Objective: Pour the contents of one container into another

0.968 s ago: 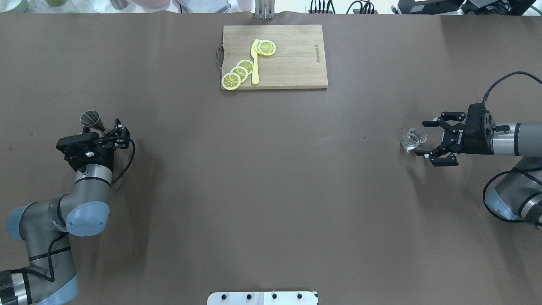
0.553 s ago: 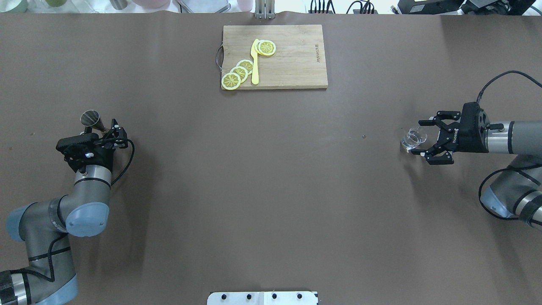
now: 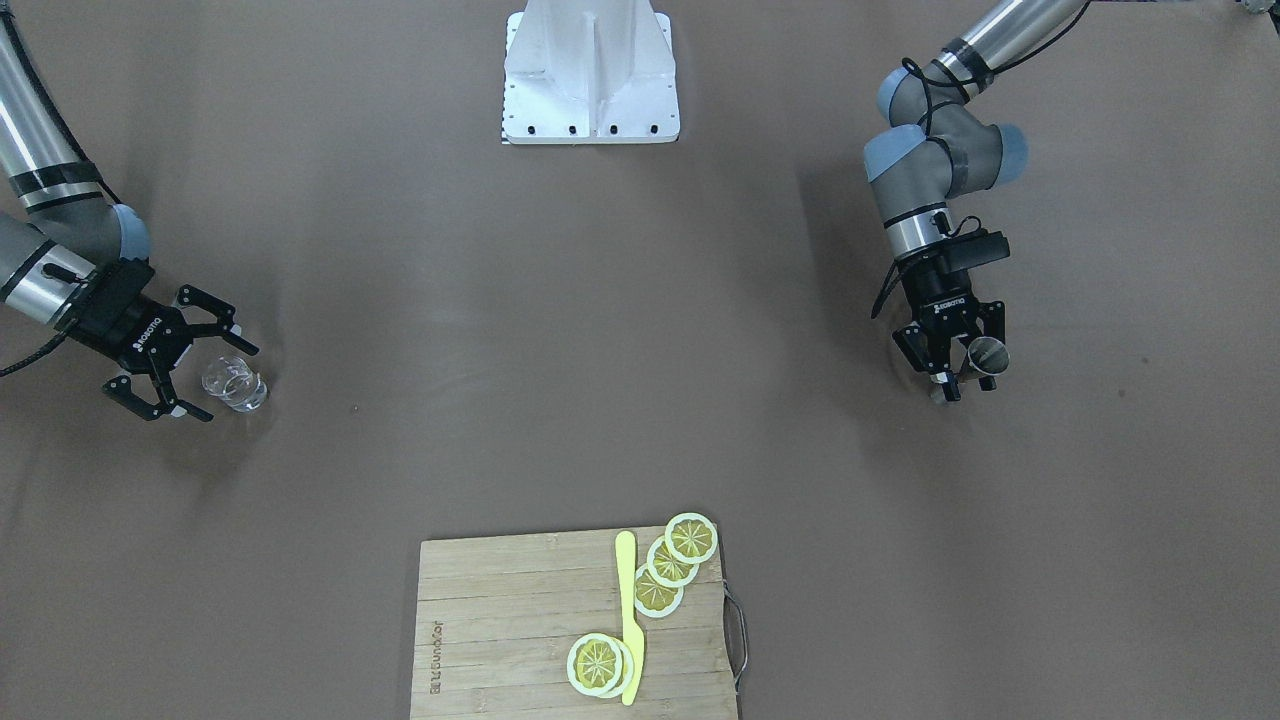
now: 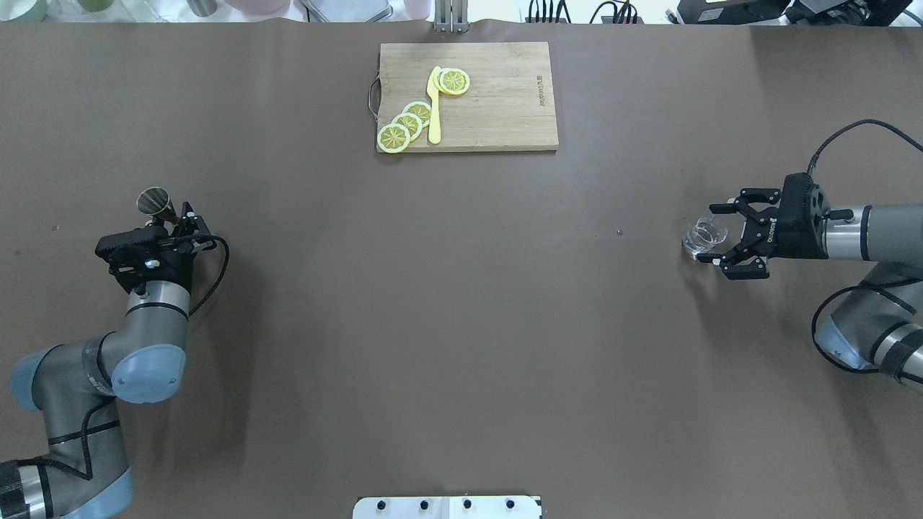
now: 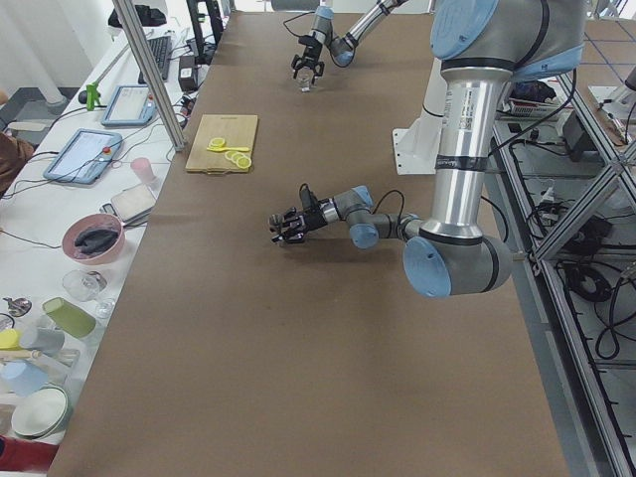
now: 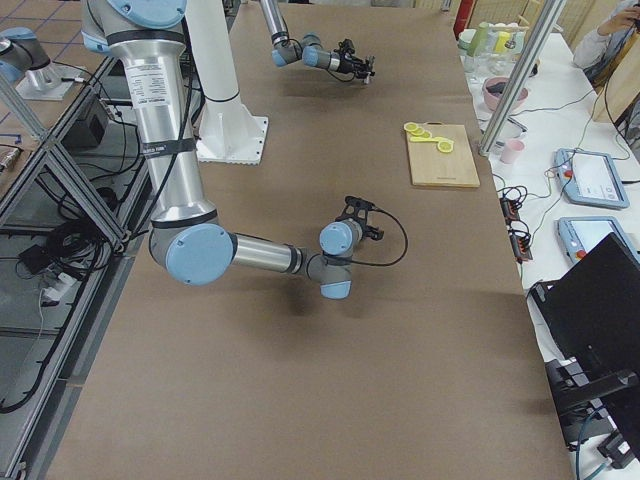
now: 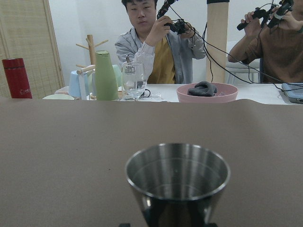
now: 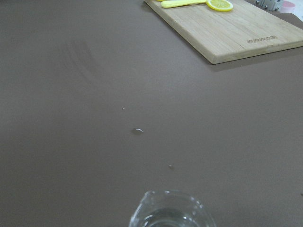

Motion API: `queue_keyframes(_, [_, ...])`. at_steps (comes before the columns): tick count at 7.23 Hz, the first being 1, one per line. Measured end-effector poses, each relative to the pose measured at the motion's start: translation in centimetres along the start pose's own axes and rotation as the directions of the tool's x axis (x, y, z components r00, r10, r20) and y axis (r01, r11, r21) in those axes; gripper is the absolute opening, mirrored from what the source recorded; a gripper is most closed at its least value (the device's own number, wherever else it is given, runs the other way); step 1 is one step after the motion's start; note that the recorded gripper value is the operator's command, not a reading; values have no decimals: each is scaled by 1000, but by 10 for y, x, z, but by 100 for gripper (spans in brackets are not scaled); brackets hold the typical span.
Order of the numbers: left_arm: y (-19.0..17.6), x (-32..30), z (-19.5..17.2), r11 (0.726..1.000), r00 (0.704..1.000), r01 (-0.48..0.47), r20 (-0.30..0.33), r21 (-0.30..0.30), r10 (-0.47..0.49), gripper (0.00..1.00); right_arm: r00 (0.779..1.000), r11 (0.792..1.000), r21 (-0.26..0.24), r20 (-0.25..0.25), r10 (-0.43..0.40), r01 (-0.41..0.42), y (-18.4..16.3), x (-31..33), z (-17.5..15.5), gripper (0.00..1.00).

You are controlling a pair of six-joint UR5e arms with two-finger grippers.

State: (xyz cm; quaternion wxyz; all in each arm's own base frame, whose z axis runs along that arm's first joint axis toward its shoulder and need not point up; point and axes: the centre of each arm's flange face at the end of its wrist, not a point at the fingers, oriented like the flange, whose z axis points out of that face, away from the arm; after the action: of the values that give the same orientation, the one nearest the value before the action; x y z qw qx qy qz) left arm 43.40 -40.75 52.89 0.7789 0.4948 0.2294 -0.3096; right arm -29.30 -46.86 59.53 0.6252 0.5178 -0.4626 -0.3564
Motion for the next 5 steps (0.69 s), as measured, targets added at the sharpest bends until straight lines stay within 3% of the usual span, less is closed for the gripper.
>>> queue_keyframes(1, [-1,1,-1,1000,1000,3,-2,0,-3,0,1000,1000,-2,1,1,-1,0,1,3,97])
queue_keyframes(3, [-6,3,-2,1000,1000,-25,-9,-3,25,0,1000,1000,-5,3,3,-3,1,2,6,87])
queue_keyframes(5, [-24,9,-6,995,994,-98,-36,7,99,0,1000,1000,-5,3,5,-5,1,2,7,84])
